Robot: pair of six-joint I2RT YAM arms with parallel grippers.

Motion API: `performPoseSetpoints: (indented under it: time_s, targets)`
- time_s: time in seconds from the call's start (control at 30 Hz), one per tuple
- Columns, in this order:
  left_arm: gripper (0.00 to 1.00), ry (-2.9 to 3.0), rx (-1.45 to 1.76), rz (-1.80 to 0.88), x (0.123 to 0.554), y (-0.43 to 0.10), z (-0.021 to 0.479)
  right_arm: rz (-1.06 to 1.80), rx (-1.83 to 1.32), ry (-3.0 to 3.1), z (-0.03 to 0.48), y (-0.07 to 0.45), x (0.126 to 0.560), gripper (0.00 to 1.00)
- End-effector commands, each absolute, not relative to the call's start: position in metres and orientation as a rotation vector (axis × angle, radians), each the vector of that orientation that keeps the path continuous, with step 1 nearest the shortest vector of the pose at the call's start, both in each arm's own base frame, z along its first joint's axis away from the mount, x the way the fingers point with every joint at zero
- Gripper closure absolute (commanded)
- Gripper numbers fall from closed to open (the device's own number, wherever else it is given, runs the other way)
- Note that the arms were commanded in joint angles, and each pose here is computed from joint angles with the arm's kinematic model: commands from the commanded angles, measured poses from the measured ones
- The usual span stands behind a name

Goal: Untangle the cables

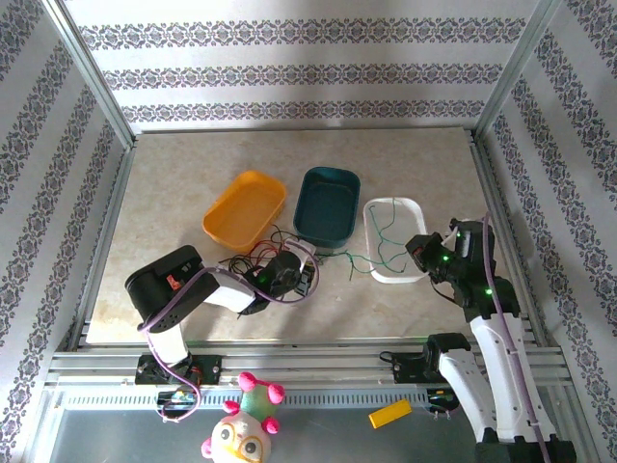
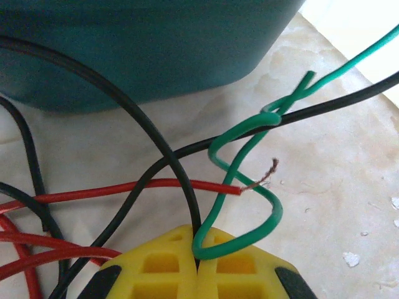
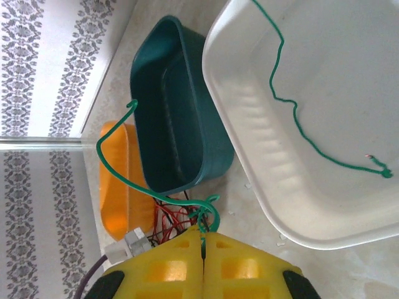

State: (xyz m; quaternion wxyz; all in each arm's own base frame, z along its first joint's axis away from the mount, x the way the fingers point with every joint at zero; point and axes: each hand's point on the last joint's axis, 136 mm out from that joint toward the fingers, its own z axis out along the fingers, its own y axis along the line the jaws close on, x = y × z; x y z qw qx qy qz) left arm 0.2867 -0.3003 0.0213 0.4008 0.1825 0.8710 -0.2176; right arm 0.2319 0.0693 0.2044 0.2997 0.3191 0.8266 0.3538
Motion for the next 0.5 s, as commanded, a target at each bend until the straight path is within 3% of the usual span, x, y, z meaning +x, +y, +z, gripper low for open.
performPoseSetpoints:
  time_s: [0.0, 0.33, 0.47]
  targets:
    - [1.0, 2.326, 0.39, -0.417, 0.281, -0.262, -0.011, 0.838, 0.836, 2.203, 0.212, 0.057, 0.224, 1.0]
    - [1.0, 2.344, 0.381, -0.409, 0.28, -0.254, -0.017, 0.641, 0.825, 2.213, 0.227, 0.033, 0.214, 1.0]
    - [1.0, 2.34, 0.432, -0.433, 0.278, -0.261, -0.014, 0.718, 0.795, 2.222, 0.226, 0.044, 0.218, 1.0]
